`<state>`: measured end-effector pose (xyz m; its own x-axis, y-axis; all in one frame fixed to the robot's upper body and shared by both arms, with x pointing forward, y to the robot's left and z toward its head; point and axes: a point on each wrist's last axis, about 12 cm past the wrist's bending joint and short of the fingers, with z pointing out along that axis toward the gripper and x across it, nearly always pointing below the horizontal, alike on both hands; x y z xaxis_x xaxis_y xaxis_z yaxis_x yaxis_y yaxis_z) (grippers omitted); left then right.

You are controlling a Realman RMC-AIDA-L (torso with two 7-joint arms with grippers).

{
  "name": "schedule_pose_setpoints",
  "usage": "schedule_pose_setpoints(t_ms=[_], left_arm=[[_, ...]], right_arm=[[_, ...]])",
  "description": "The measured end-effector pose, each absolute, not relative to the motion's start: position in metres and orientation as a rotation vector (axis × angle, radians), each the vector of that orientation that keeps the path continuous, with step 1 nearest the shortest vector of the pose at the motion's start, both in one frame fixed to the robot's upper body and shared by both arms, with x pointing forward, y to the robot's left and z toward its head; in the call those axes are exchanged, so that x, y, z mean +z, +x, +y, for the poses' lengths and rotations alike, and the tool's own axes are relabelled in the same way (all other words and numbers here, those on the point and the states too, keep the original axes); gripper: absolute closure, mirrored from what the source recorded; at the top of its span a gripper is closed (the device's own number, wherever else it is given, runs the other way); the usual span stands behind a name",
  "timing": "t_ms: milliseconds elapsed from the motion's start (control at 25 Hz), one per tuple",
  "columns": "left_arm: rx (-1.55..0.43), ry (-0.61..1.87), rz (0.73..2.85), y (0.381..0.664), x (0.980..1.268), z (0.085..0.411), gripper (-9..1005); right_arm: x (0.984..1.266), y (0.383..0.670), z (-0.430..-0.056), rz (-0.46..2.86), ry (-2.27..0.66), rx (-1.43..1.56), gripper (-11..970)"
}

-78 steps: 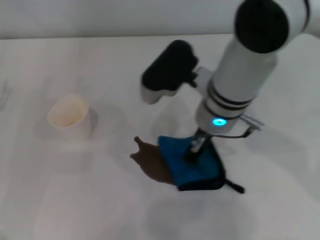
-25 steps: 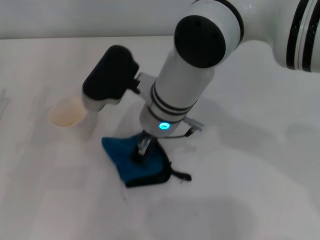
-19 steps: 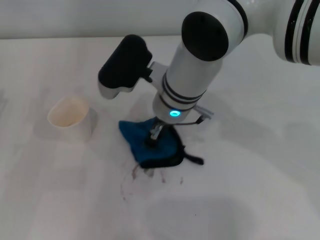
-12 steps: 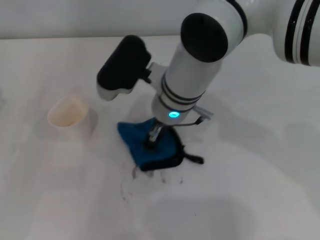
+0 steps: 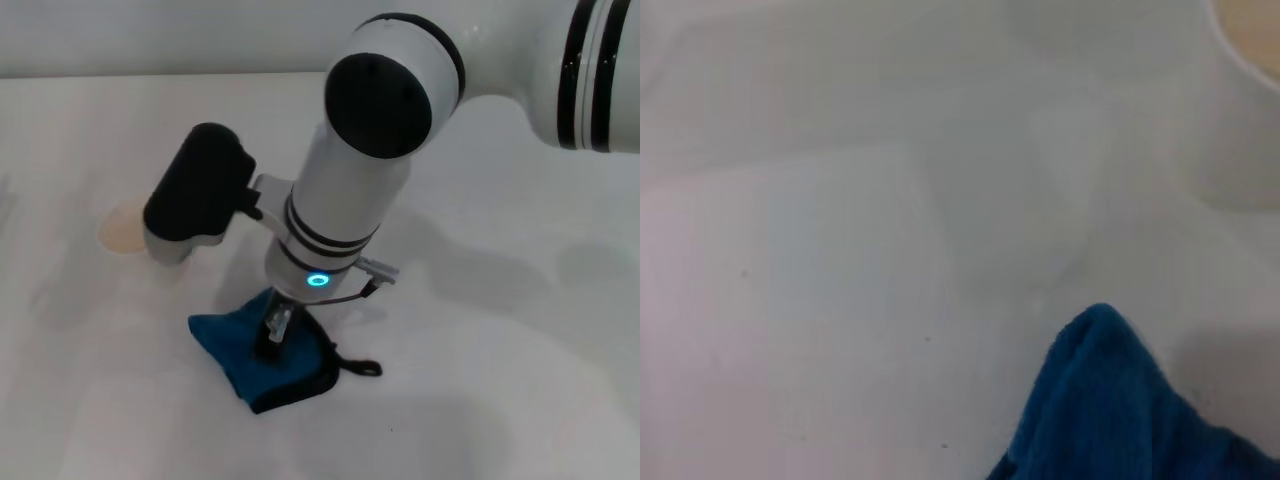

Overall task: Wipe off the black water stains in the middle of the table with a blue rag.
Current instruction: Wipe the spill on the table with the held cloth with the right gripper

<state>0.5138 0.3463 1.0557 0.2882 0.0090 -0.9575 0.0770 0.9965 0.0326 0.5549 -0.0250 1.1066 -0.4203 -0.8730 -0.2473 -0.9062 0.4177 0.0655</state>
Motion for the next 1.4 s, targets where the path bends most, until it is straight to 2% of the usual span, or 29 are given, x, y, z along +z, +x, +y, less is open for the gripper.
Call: schedule_pose_setpoints(t_ms=[320,720,1120,1400], left_arm=[[-0.05,0.076,1.28,0.512,1.055,0.345,120],[-0.042,0.071,1.277,0.512,1.055,0.347,120],[-0.056,0.072,1.271,0.518,1.057,0.342,121],[-0.047,0.069,1.275,0.516,1.056,0.344,120]], right_arm=[[1.096,0.581,-0.053,2.582,-1.437,0.143,896],[1.105,0.606,-0.077,2.61,-1.31,-0.034,896],[1.1,0.573,-0.055,2.587,-1.486,0.072,896],[1.113,0.545,-0.04,2.581,-1.637,0.115,895]])
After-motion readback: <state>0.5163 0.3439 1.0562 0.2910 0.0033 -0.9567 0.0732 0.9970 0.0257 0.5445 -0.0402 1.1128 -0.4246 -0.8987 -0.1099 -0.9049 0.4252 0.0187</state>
